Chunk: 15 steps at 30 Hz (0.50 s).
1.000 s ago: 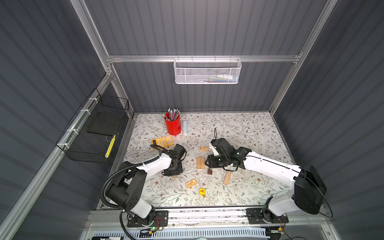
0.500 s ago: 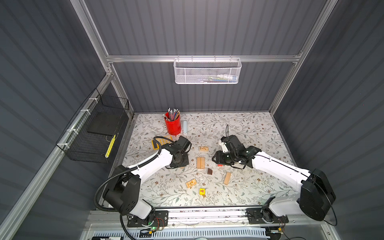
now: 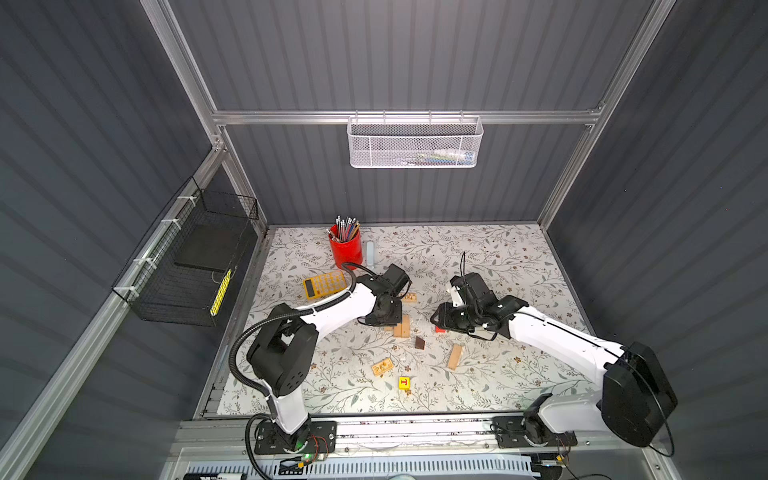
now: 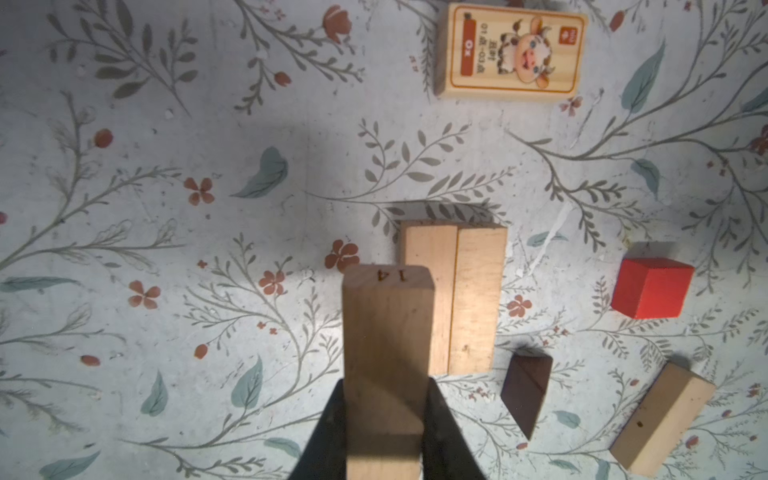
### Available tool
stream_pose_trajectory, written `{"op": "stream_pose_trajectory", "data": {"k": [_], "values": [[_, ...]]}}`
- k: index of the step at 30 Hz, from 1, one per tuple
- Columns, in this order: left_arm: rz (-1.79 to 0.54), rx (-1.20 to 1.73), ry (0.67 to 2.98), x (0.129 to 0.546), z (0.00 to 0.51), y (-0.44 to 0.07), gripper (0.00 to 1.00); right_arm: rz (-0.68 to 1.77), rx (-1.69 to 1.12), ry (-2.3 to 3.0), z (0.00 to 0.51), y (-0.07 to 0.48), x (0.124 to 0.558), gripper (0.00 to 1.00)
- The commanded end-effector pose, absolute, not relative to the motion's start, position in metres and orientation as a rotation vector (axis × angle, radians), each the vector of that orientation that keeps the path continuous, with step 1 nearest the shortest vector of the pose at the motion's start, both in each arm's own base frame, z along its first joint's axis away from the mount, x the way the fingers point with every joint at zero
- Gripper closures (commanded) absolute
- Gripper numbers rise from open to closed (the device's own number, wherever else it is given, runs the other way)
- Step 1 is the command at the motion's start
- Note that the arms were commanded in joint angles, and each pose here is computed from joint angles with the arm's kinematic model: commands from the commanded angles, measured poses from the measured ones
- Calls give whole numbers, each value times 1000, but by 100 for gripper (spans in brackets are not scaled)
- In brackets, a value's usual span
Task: Build the wood block tower
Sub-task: 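Carry block 14 upright over the standing pair with the left gripper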
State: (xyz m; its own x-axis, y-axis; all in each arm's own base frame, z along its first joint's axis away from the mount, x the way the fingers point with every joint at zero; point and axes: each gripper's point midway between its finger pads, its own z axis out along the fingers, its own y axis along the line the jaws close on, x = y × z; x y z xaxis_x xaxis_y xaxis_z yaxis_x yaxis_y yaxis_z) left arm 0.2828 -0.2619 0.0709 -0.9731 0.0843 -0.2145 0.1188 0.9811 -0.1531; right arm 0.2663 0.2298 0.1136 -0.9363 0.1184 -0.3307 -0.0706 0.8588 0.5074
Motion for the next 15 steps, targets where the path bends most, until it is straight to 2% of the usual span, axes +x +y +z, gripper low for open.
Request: {"op": "stream_pose_trajectory", "data": {"k": [1, 9, 15], "values": [[-204, 215, 2939, 278, 69, -271, 93, 752, 74, 2642, 119, 226, 271, 54], [-145, 251, 2940, 281, 65, -290, 93, 750, 91, 2627, 122, 222, 273, 53], [-108, 214, 2961, 279, 58, -286, 93, 752, 93, 2630, 120, 221, 272, 52]]}}
